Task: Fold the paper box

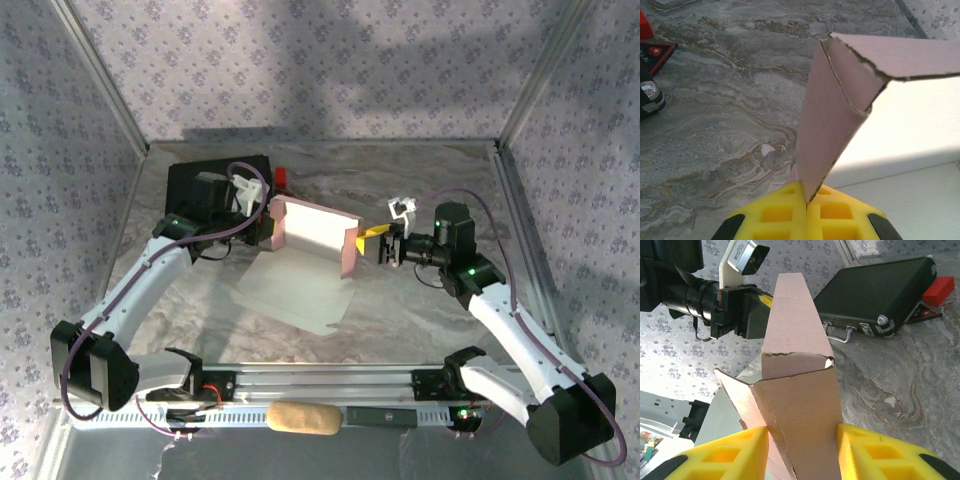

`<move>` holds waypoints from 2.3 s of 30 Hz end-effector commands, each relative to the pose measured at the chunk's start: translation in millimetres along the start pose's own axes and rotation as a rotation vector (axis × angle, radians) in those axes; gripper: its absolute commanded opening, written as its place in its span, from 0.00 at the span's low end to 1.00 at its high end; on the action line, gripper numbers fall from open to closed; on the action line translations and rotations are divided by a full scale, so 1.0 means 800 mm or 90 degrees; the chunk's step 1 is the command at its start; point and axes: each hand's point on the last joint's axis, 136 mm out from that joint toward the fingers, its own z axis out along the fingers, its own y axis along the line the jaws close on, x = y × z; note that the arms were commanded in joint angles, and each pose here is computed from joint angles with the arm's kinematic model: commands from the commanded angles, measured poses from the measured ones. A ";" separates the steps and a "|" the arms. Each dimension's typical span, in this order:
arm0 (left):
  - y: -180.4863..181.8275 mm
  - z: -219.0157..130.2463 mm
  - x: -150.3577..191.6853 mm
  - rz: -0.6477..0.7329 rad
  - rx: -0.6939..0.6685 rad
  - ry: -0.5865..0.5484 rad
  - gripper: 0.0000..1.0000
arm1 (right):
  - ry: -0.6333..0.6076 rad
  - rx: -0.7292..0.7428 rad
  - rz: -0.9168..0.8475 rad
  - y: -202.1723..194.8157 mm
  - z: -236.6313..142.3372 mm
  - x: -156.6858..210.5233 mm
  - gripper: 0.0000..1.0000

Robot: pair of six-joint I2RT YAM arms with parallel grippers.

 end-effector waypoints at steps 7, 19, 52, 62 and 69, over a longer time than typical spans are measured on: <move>-0.027 -0.013 -0.019 0.017 0.050 -0.036 0.00 | 0.024 0.047 -0.031 -0.004 0.010 -0.001 0.44; -0.033 -0.010 -0.017 0.026 0.047 -0.031 0.00 | 0.032 0.209 -0.054 -0.041 0.019 0.001 0.39; -0.032 0.037 0.013 0.023 -0.048 -0.003 0.00 | 0.040 0.572 0.022 -0.120 0.061 0.043 0.00; 0.015 0.090 0.059 -0.017 -0.173 -0.043 0.00 | 0.061 0.581 0.009 -0.164 0.071 0.060 0.00; 0.019 0.103 0.072 0.008 -0.217 -0.102 0.00 | 0.035 0.579 -0.030 -0.173 0.073 0.076 0.00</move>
